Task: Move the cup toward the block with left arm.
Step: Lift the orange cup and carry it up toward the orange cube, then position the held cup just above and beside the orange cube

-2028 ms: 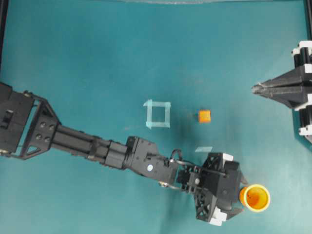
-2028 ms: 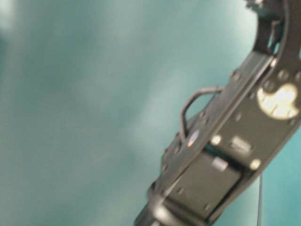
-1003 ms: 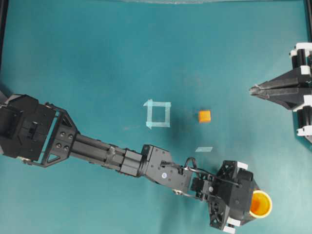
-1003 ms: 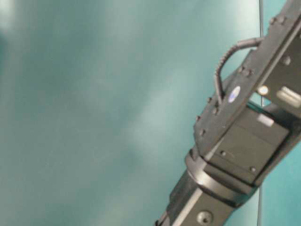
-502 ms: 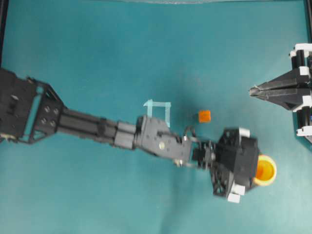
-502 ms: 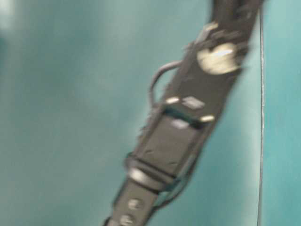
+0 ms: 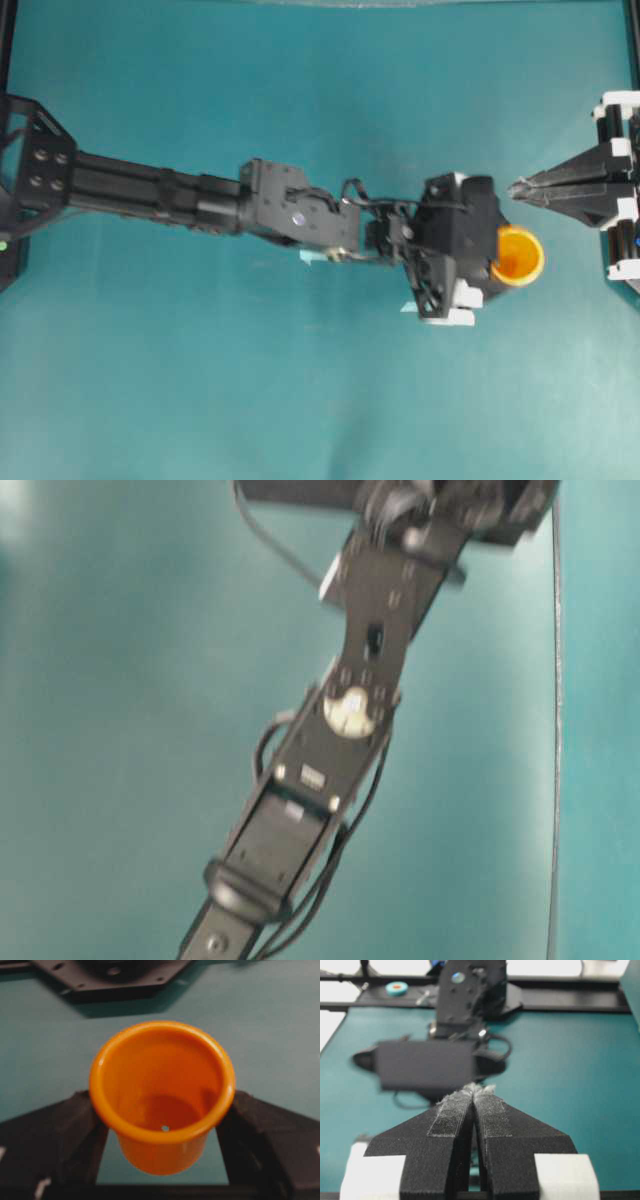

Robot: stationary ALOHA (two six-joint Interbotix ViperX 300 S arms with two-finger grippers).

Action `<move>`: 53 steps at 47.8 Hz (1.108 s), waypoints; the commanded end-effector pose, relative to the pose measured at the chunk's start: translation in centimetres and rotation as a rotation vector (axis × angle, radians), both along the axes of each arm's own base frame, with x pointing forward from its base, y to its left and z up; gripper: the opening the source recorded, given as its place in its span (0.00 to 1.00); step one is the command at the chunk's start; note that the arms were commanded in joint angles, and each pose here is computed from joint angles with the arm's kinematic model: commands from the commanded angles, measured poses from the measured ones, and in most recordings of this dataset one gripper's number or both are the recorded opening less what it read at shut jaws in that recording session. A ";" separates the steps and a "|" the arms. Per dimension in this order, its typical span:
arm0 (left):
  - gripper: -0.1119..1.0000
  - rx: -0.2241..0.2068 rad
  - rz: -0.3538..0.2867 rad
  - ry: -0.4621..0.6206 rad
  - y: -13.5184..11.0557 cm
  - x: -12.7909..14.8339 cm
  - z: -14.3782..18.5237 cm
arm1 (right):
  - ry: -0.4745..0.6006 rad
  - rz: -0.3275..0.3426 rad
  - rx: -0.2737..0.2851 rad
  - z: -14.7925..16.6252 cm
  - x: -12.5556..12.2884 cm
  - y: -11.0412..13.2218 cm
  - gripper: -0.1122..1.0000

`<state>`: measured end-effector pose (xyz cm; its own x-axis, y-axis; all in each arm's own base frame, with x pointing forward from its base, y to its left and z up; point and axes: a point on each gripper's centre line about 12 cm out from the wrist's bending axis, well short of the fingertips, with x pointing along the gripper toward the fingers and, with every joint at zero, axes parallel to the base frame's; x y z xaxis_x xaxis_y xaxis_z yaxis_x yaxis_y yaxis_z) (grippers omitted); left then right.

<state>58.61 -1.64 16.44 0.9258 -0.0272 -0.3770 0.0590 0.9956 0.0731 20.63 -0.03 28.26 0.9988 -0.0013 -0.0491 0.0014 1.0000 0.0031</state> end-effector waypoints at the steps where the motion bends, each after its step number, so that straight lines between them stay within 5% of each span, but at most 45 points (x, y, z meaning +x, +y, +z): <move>1: 0.66 0.002 0.011 -0.094 0.8 -1.2 3.9 | -0.018 0.000 -0.002 0.7 0.2 0.0 0.10; 23: 0.66 -0.012 0.087 -0.141 4.6 -7.5 3.1 | -0.020 0.000 -0.003 0.7 0.2 0.0 0.10; 53: 0.66 -0.016 0.067 -0.135 3.5 -7.5 2.3 | -0.032 0.001 -0.009 1.1 0.2 0.0 0.10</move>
<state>51.00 2.28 16.80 0.9544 0.0385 -0.2962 -0.0220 0.9980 0.0590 20.63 -0.03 28.24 0.9987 -0.0013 -0.0506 0.0011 1.0000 -0.0030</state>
